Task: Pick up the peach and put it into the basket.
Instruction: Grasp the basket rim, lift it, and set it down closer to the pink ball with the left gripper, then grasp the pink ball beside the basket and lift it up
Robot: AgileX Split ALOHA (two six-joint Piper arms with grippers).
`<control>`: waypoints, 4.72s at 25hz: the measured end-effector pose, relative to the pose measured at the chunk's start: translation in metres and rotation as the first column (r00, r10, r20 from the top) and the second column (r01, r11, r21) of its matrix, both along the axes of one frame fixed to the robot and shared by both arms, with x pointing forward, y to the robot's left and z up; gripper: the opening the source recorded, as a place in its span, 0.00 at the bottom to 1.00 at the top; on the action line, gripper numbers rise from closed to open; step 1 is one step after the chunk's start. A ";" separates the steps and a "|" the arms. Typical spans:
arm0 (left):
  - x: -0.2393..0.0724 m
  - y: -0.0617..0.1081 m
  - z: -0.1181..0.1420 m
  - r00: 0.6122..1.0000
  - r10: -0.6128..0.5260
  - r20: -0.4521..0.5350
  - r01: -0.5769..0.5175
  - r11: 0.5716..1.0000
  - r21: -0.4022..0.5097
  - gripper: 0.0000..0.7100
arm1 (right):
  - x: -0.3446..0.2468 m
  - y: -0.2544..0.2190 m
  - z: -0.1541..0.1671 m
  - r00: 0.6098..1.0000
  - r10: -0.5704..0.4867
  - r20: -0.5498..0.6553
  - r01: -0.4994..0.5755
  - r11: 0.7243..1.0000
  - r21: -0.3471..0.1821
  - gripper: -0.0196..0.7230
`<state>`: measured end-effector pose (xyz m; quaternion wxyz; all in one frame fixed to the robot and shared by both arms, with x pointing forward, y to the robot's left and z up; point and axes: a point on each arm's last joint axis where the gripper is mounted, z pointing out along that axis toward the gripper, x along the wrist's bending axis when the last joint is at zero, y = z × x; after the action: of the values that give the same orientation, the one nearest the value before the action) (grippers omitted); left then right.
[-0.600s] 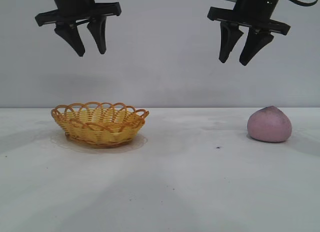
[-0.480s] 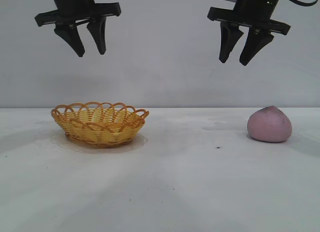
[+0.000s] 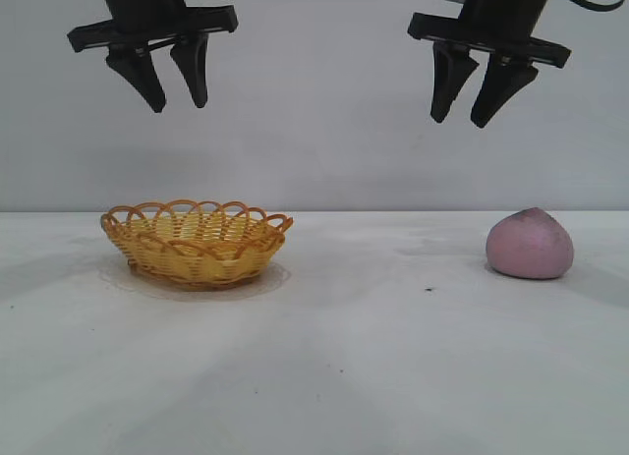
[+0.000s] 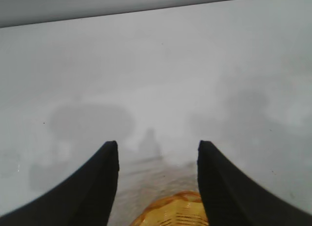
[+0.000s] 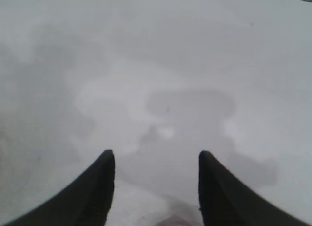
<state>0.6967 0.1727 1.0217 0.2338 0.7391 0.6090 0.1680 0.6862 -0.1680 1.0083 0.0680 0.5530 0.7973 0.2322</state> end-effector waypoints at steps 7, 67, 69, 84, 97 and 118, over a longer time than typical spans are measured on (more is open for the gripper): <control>-0.002 0.022 -0.040 0.955 -0.184 -0.233 0.189 0.982 0.001 0.50 | -0.001 0.000 0.000 1.000 0.002 -0.008 -0.002 1.000 -0.001 0.54; -0.108 0.048 -0.065 0.981 0.038 -0.189 -0.083 0.969 -0.233 0.59 | -0.003 -0.001 -0.002 0.999 0.012 -0.035 -0.013 1.000 -0.021 0.54; -0.107 0.063 -0.067 0.982 0.082 -0.169 -0.100 0.990 -0.100 0.59 | -0.004 -0.001 -0.002 0.999 0.013 -0.042 -0.014 1.000 -0.020 0.54; -0.235 0.095 0.041 0.954 0.149 0.260 -0.153 0.988 -0.006 0.59 | -0.011 -0.002 -0.004 0.992 0.030 -0.120 -0.034 0.999 -0.028 0.54; -0.446 0.144 0.031 0.886 0.296 0.357 -0.276 0.955 -0.106 0.59 | -0.013 -0.002 -0.005 0.988 0.037 -0.150 -0.042 0.999 -0.032 0.54; -0.461 0.133 0.024 0.910 0.067 0.410 -0.049 0.997 -0.054 0.59 | -0.026 -0.006 -0.025 0.949 0.052 -0.311 -0.079 0.994 -0.076 0.54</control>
<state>0.2360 0.3053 1.0456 0.3673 0.6637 0.5713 0.3135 0.6605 -0.1735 0.9836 -0.0410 0.5522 0.8255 0.1097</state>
